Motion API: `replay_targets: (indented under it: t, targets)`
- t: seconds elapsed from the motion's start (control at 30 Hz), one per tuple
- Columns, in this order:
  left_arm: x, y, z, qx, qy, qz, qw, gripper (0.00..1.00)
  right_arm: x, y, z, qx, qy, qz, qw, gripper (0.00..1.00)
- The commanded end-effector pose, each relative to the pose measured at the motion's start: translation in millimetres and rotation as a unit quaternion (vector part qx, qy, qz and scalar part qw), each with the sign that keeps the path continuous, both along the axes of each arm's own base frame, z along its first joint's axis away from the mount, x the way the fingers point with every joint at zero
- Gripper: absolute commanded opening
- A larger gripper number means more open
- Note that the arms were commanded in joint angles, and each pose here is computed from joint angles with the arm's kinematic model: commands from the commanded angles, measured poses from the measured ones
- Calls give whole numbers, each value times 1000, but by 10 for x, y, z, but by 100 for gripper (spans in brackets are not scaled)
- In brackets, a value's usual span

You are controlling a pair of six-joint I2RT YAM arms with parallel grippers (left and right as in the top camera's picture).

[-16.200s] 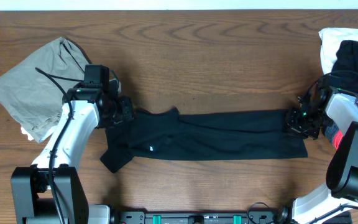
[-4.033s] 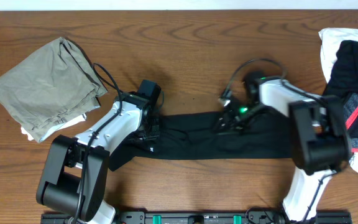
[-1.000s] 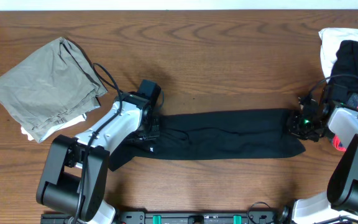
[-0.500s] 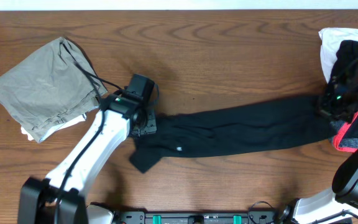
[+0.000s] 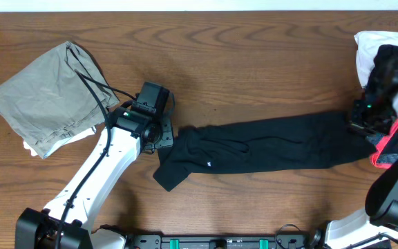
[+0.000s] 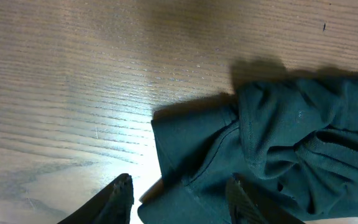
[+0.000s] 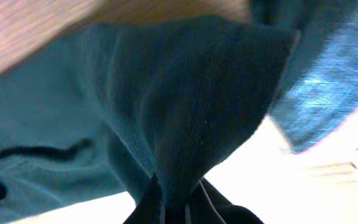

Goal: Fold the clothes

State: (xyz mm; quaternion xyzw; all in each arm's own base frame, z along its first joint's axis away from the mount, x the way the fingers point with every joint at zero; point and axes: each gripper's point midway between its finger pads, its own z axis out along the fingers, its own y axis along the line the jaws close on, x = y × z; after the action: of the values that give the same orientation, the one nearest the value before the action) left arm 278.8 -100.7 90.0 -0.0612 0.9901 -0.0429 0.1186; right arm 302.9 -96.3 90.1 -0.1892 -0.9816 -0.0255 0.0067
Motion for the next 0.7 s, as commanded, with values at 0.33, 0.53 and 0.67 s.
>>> replay_targets:
  t: [0.33,0.53,0.67]
  targets:
    - [54,31,60,7,-11,1,1000,51,183,1276,47,-24,-6,137,990,2]
    - [54,31,59,6,-11,3,1000,51,144,1769,-12,-25,-19,184,983,8]
    - [54,31,60,6,-11,2,1000,51,93,1979,-106,-23,-24,207,978,18]
